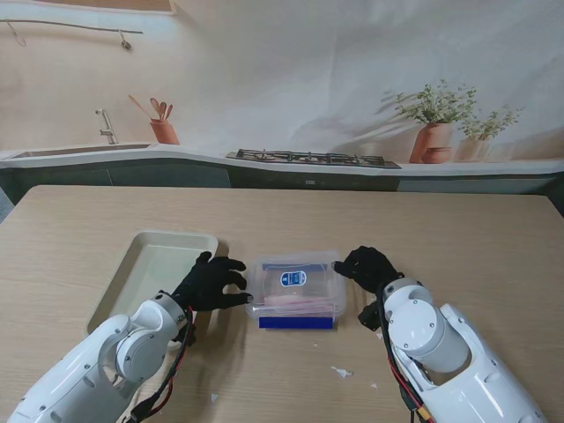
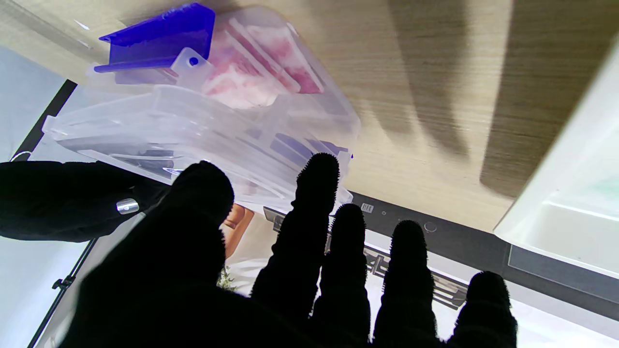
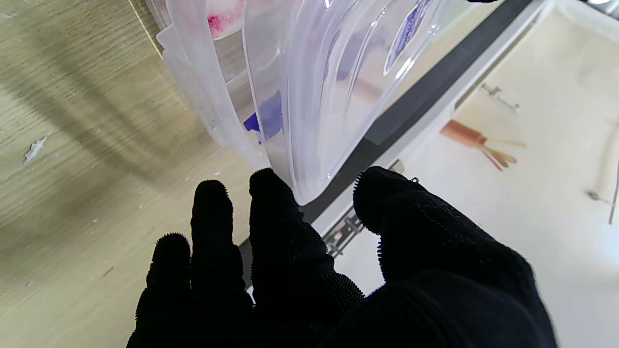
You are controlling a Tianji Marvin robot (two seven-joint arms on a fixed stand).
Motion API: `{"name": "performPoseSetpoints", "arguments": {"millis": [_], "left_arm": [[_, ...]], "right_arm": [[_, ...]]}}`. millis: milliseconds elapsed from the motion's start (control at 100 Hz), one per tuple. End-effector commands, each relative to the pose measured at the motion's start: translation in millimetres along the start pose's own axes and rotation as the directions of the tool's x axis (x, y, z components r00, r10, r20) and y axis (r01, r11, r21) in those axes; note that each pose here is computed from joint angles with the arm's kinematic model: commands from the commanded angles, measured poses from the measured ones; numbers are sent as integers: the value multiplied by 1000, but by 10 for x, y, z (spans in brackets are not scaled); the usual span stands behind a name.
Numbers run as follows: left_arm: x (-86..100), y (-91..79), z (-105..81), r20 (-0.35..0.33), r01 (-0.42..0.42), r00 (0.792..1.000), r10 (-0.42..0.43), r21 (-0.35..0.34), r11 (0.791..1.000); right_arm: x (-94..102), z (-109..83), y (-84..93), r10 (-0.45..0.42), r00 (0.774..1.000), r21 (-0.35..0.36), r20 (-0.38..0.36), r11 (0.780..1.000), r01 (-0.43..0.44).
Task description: Separate the bacon slices onto the tray
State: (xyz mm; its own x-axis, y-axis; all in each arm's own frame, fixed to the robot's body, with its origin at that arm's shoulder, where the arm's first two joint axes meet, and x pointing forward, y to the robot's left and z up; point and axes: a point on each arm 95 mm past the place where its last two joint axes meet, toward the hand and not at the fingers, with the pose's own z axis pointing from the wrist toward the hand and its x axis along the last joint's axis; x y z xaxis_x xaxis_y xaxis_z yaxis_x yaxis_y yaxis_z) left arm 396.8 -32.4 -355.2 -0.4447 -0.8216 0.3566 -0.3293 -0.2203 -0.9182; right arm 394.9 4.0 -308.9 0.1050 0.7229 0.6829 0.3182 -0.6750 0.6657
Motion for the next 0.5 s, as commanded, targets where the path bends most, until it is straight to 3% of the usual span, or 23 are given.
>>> {"name": "performPoseSetpoints", "arguments": {"millis": [0,490], "left_arm": [[99,34,19,-24,8,1000,-8,-18,1000],[102,39,21,-27,-1,1000,0,-26,1000]], "right_arm": [[61,-18,-101,19,1000,38,-9,999,-18],[89,-7,-116,62,998,6,-17,998,-62]]}}
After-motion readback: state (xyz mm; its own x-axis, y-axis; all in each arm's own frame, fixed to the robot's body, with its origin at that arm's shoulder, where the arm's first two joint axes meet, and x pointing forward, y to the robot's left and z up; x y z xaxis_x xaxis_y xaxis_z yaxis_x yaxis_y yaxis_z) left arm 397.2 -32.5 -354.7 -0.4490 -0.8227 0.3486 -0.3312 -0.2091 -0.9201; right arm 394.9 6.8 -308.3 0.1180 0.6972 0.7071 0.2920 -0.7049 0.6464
